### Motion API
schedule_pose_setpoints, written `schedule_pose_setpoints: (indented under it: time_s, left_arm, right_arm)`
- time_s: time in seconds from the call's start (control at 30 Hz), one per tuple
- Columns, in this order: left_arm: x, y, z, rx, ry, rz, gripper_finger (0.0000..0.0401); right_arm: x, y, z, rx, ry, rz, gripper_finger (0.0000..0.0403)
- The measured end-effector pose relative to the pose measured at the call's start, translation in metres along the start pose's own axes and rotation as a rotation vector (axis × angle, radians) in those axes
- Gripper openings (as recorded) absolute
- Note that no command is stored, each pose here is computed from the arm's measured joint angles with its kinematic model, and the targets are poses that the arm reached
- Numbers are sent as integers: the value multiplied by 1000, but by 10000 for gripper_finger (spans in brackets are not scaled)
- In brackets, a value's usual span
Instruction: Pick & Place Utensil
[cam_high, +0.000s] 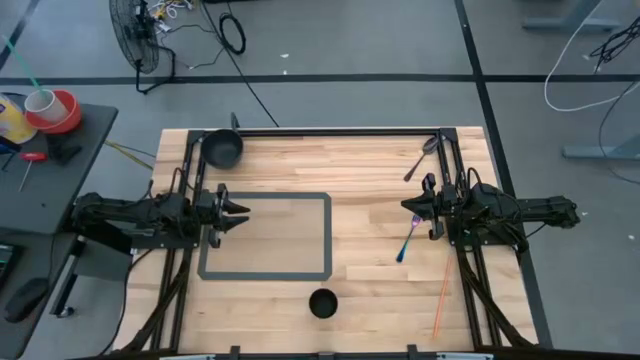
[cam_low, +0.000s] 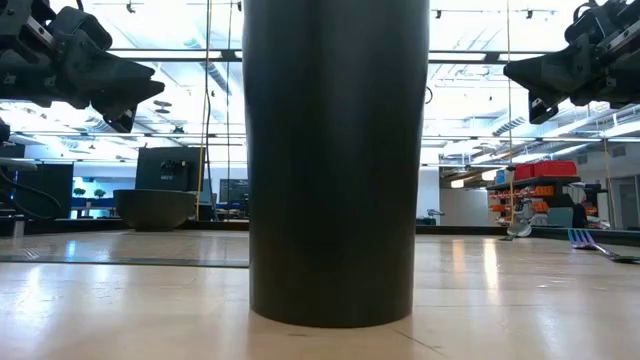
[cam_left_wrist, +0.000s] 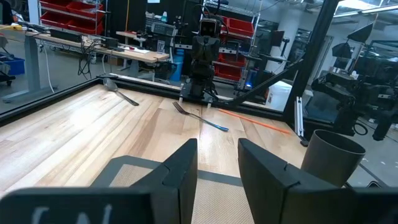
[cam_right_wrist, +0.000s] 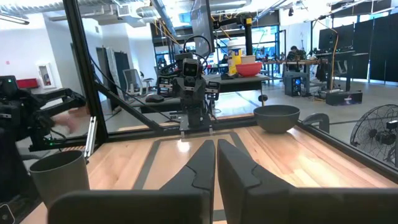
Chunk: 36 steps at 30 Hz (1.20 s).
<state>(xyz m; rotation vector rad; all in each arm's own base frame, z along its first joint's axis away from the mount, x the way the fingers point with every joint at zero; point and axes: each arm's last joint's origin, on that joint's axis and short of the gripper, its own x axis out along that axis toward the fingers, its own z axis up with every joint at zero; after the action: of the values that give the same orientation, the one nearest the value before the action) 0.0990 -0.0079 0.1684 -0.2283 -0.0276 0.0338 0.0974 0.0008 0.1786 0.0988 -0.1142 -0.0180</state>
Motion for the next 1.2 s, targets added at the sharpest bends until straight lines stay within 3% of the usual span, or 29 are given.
schedule_pose_setpoints:
  time_s: [0.63, 0.87, 1.1, 1.2]
  left_arm:
    - [0, 0, 0, -5, 0, -2, 119]
    - [0, -2, 4, -114, -32, -35, 119]
    - [0, 0, 10, -149, -109, 24, 119]
    - [3, 3, 13, -147, -88, 110, 119]
  right_arm:
    - [0, 0, 0, 0, 0, 0, 23]
    - [0, 0, 0, 0, 0, 0, 23]
    - [0, 0, 0, 0, 0, 0, 23]
    - [0, 0, 0, 0, 0, 0, 23]
